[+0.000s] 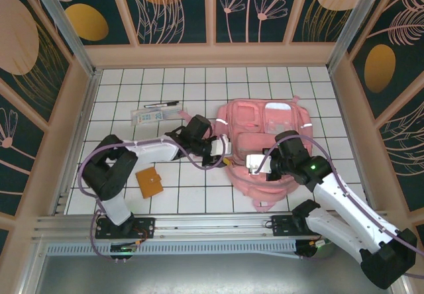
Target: Pack books, pencil case, and school supplies into a backpack
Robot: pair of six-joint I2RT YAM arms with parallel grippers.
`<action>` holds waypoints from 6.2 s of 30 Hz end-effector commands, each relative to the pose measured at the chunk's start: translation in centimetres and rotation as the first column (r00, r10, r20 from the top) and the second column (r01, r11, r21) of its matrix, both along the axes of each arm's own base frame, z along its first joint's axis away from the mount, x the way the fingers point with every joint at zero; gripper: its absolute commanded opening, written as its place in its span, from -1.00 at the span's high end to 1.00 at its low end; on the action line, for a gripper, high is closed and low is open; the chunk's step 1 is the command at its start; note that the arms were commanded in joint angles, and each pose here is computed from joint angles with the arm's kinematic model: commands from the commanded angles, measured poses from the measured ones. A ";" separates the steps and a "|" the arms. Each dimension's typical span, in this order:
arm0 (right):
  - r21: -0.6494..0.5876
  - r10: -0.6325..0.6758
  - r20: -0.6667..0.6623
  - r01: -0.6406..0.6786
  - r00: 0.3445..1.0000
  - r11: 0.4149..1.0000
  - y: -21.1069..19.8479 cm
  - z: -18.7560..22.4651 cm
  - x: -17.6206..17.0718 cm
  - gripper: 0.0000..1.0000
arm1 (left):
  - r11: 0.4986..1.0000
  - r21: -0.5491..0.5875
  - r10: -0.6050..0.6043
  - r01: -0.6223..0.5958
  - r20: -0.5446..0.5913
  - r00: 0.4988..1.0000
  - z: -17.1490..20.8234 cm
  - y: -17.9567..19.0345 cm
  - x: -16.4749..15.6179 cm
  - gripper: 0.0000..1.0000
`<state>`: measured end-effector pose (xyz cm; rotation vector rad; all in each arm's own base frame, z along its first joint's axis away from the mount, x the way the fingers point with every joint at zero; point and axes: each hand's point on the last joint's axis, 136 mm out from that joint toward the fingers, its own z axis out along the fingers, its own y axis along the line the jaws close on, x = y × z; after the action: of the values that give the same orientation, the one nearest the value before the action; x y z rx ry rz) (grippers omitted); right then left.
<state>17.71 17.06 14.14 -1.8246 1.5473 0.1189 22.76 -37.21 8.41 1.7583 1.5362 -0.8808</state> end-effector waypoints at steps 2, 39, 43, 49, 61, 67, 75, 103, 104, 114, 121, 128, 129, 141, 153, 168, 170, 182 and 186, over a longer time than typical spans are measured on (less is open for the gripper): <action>0.081 0.069 0.062 -0.074 0.996 0.994 1.5 2.5 0.0 1.00 | 0.993 -0.041 -0.118 0.115 -0.085 0.989 0.3 -1.0 -1.8 0.65; -0.040 0.170 0.056 -0.167 0.984 0.985 0.5 0.1 -2.6 1.00 | 0.997 -0.057 0.047 -0.059 -0.188 0.981 0.7 1.6 -1.2 1.00; -0.078 0.190 0.031 -0.187 0.981 0.979 0.0 -1.2 -3.6 1.00 | 0.977 -0.062 0.192 -0.204 -0.160 0.968 1.5 4.0 2.3 1.00; -0.108 0.224 0.024 -0.220 0.974 0.969 -0.1 -2.0 -4.3 1.00 | 0.911 0.034 0.412 -0.411 -0.128 0.902 0.6 5.8 7.3 1.00; -0.090 0.345 0.051 -0.339 0.937 0.936 1.6 -1.3 -5.9 1.00 | 0.783 0.093 0.617 -0.615 0.008 0.787 -0.2 5.8 14.9 1.00; -0.018 0.275 0.074 -0.274 0.959 0.961 2.7 -0.2 -4.8 0.97 | 0.735 0.075 0.676 -0.674 -0.018 0.736 0.2 5.0 17.7 0.98; 0.231 -0.080 -0.110 0.104 0.991 0.967 3.1 3.6 -1.5 -0.18 | 0.697 0.009 0.716 -0.717 -0.066 0.695 5.6 6.6 15.7 0.56; -0.459 -0.360 -0.742 0.820 -0.565 -0.342 -8.0 -3.3 -1.6 -0.71 | 0.470 0.338 0.789 -0.815 -0.574 0.217 5.3 6.1 1.7 -0.92; -0.470 -0.327 -0.755 0.817 -0.568 -0.335 -7.7 -3.5 -1.2 -0.70 | 0.458 0.336 0.796 -0.823 -0.567 0.212 5.4 6.3 1.9 -0.92; -0.403 -0.166 -0.859 0.840 -0.484 -0.363 -7.5 -1.5 3.6 0.97 | 0.704 0.094 0.666 -0.704 -0.430 0.609 9.2 3.6 0.5 -0.77; -0.308 -0.110 -0.924 0.883 -0.366 -0.354 -6.7 4.4 6.6 1.00 | 0.897 -0.254 0.415 -0.362 0.200 0.888 13.9 2.1 1.0 -0.88; -0.248 -0.112 -0.947 0.907 -0.301 -0.341 -6.3 7.2 9.1 1.00 | 0.979 -0.054 0.199 -0.196 0.450 0.871 8.6 -1.8 4.5 -0.98; -0.246 -0.109 -0.949 0.910 -0.297 -0.335 -6.2 7.4 9.2 1.00 | 0.984 -0.033 0.170 -0.174 0.440 0.882 7.8 -2.4 4.5 -0.98; -0.485 -0.226 -0.770 0.777 -0.597 -0.401 -9.2 -3.2 3.1 -0.83 | 0.992 0.025 0.100 -0.124 0.442 0.891 4.7 -2.1 3.8 -0.98; -0.408 -0.215 -0.857 0.871 -0.469 -0.272 -7.6 -4.1 6.7 -0.05 | 0.997 0.011 0.063 -0.074 0.419 0.906 5.0 -2.2 2.6 -0.98; -0.517 -0.143 -0.813 0.813 -0.564 -0.269 -6.9 -8.1 6.0 -0.18 | 0.994 0.040 0.075 -0.100 0.408 0.910 4.1 -0.1 1.8 -0.97; -0.487 -0.138 -0.837 0.836 -0.529 -0.253 -6.6 -7.2 6.9 0.40 | 0.994 0.042 0.074 -0.101 0.415 0.907 4.2 -0.1 1.9 -0.98; -0.401 0.008 -0.912 0.886 -0.411 -0.234 -5.2 3.8 10.0 1.00 | 0.954 -0.034 0.292 -0.299 0.342 0.893 8.1 3.3 1.4 -0.98; -0.399 0.005 -0.914 0.896 -0.406 -0.197 -4.6 5.0 10.5 1.00 | 0.920 -0.033 0.365 -0.391 0.438 0.821 8.3 3.8 4.1 -0.98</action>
<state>27.53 11.60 16.45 0.9858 2.4647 1.1030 25.17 -33.85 17.70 1.4947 1.5053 -0.3273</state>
